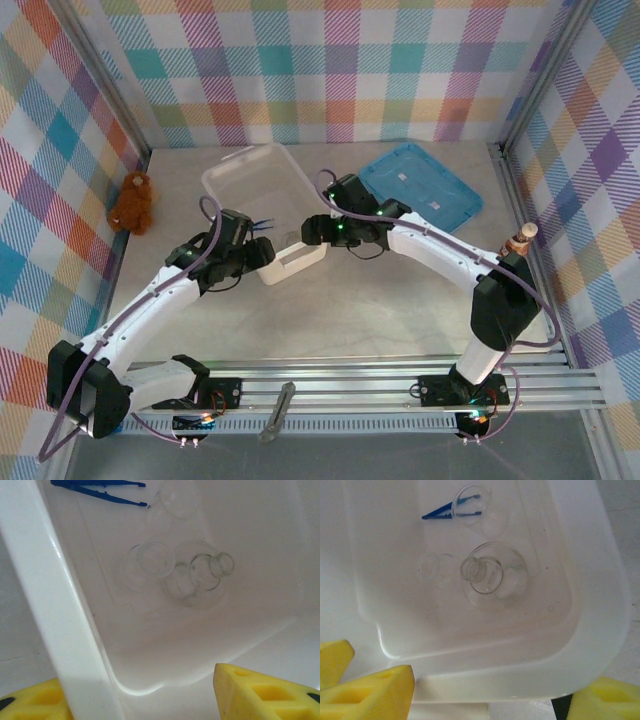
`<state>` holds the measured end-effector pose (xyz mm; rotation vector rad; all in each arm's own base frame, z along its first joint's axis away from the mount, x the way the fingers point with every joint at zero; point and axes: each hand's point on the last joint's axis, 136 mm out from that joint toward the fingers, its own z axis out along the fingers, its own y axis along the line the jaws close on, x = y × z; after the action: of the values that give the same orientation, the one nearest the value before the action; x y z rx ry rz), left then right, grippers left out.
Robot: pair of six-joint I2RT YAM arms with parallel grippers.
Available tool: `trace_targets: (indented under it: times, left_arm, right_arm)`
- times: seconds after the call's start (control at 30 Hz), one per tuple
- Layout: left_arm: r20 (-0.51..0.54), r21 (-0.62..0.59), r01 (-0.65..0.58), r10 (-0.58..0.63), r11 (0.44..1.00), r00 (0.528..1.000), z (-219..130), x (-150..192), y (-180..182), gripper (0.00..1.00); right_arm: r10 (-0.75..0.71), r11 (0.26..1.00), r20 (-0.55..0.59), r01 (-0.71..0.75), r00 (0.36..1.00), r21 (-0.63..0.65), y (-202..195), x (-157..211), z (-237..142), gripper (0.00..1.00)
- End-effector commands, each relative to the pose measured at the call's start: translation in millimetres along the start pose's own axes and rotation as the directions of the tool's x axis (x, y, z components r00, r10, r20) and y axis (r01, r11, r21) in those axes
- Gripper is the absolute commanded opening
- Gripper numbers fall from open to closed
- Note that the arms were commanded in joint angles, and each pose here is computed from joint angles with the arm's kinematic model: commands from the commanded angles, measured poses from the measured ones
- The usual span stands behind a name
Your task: Organize the chemistry lab equipment
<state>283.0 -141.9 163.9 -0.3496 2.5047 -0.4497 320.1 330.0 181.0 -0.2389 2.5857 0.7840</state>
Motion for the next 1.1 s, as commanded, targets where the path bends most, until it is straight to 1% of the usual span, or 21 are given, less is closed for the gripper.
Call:
trace_targets:
  times: [0.0, 0.27, 0.37, 0.53, 0.7, 1.07]
  left_arm:
    - [-0.09, 0.029, -0.041, 0.044, 0.999, 0.995, 6, 27, -15, 0.58]
    - [-0.073, 0.069, -0.027, 0.032, 0.997, 0.997, 4, 34, -35, 0.59]
    - [-0.072, 0.088, -0.022, 0.029, 0.996, 0.997, 3, 39, -41, 0.62]
    - [-0.077, 0.11, -0.016, 0.024, 0.994, 0.997, 6, 46, -49, 0.62]
    - [-0.075, 0.133, -0.012, 0.022, 0.991, 0.997, 7, 49, -58, 0.62]
    - [-0.087, 0.168, -0.023, 0.038, 0.985, 0.995, 16, 56, -80, 0.62]
  right_arm:
    - [-0.028, 0.995, 0.075, 0.035, 0.997, -0.089, 20, -33, -4, 0.72]
    - [-0.025, 0.994, 0.086, 0.034, 0.996, -0.105, 21, -53, -1, 0.72]
    - [-0.016, 0.994, 0.091, 0.026, 0.996, -0.109, 17, -63, -2, 0.72]
    - [0.001, 0.992, 0.091, 0.01, 0.996, -0.125, 12, -75, 0, 0.72]
    - [-0.005, 0.989, 0.081, 0.017, 0.997, -0.147, 17, -84, 5, 0.72]
    - [-0.013, 0.99, 0.085, 0.025, 0.996, -0.142, 16, -106, 9, 0.72]
